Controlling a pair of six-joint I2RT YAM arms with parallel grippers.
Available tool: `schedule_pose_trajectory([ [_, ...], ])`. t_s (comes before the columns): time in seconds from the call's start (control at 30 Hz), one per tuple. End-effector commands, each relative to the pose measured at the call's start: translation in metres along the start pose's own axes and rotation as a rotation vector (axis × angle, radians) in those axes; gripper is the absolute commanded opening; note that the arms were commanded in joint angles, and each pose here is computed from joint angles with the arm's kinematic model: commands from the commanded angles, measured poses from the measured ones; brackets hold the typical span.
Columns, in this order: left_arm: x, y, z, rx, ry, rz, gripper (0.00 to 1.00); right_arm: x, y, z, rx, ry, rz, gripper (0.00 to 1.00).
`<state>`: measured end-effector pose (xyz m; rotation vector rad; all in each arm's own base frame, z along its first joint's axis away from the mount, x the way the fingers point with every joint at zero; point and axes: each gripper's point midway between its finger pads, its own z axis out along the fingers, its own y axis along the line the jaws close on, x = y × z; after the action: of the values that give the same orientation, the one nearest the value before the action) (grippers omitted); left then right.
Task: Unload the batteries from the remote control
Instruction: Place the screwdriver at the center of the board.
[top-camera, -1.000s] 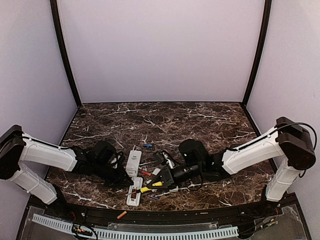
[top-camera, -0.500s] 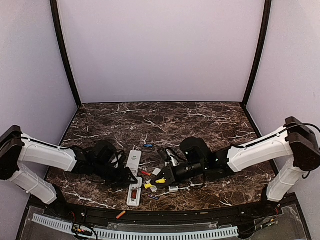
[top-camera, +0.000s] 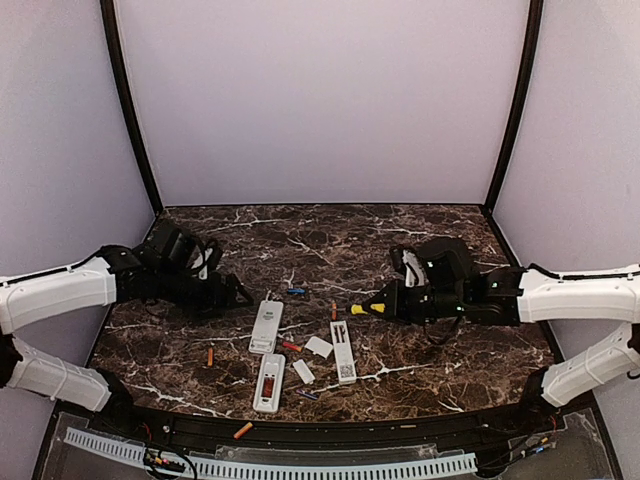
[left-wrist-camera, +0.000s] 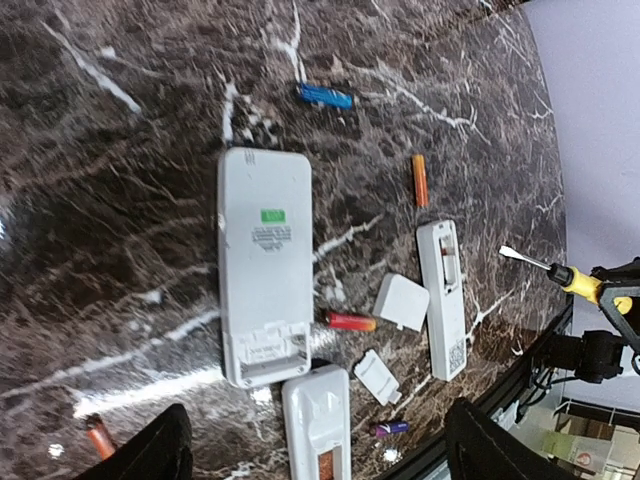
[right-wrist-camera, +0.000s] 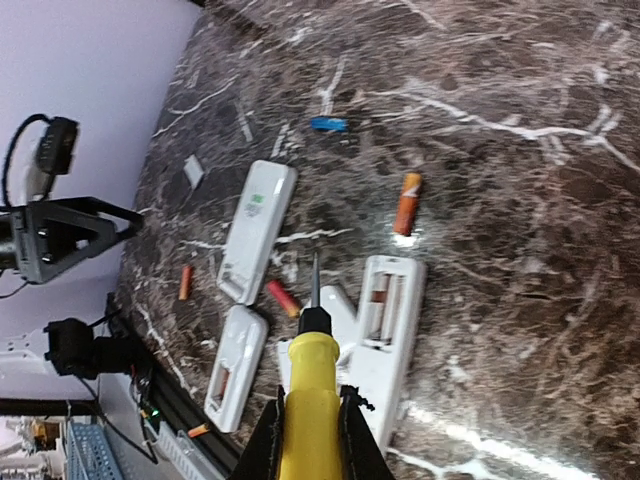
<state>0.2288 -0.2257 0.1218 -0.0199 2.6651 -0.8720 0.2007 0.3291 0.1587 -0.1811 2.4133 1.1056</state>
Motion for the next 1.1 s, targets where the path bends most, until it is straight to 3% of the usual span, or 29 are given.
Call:
schedule_pose_trajectory([
  [0.0, -0.048, 0.023, -0.026, -0.057, -0.072, 0.094, 0.87, -0.008, -0.062, -0.012, 0.209, -0.024, 0.009, 0.0],
  [0.13, -0.119, 0.029, -0.061, -0.037, -0.229, 0.119, 0.86, -0.021, -0.102, -0.006, 0.279, -0.035, 0.063, 0.0],
  [0.27, -0.172, 0.036, -0.113, -0.003, -0.374, 0.109, 0.86, -0.04, -0.104, 0.005, 0.24, -0.076, 0.046, 0.0],
  [0.43, -0.19, 0.066, -0.151, -0.212, -0.501, 0.14, 0.87, -0.044, -0.107, 0.021, 0.245, -0.049, -0.004, 0.0],
  [0.53, -0.183, 0.07, -0.157, -0.229, -0.544, 0.135, 0.87, -0.037, -0.115, 0.029, 0.261, -0.018, -0.004, 0.01],
  [0.6, -0.183, 0.067, -0.162, -0.222, -0.573, 0.145, 0.88, -0.034, -0.118, 0.031, 0.265, -0.012, -0.001, 0.08],
  [0.8, -0.185, 0.068, -0.174, -0.253, -0.617, 0.141, 0.89, -0.035, -0.119, 0.026, 0.272, -0.03, -0.007, 0.42],
  [1.07, -0.186, 0.066, -0.174, -0.247, -0.622, 0.149, 0.89, -0.037, -0.12, 0.018, 0.297, -0.036, -0.039, 0.67],
])
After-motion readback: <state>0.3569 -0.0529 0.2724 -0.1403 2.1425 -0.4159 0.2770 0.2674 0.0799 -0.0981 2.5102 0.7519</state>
